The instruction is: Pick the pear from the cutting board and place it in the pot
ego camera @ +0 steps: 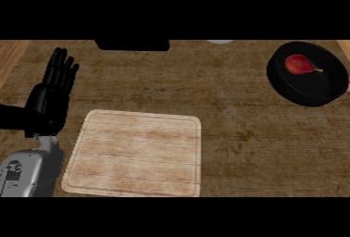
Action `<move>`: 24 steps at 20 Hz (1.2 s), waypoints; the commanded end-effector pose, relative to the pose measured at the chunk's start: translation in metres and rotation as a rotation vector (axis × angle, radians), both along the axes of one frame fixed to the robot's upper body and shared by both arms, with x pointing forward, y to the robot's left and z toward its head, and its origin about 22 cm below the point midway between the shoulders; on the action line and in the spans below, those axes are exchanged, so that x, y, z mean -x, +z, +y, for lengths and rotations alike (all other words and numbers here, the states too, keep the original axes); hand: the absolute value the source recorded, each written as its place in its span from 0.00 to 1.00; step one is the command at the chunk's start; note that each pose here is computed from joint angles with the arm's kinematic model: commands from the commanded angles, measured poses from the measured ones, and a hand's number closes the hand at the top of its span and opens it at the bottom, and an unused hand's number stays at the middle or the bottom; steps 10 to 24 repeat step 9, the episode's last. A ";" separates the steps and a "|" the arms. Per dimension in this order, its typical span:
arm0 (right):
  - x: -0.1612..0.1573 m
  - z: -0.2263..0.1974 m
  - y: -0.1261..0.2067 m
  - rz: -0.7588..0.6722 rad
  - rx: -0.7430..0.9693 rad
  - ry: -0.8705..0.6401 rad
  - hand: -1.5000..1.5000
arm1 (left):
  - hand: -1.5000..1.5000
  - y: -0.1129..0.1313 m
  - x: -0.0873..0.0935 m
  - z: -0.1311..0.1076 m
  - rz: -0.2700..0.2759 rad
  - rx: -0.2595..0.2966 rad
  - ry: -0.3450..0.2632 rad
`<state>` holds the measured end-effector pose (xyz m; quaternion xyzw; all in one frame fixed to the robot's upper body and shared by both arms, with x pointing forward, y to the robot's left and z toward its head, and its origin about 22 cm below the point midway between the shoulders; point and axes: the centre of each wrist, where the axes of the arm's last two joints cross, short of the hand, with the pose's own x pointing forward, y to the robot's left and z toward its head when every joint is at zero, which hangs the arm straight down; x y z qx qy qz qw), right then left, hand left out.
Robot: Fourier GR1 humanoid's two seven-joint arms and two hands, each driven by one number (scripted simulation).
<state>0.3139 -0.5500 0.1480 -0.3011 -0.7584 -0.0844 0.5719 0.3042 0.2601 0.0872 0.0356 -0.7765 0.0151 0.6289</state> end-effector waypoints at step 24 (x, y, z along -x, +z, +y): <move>0.056 -0.044 0.004 -0.024 0.018 -0.038 0.00 | 0.50 -0.004 0.000 -0.007 -0.012 -0.010 -0.006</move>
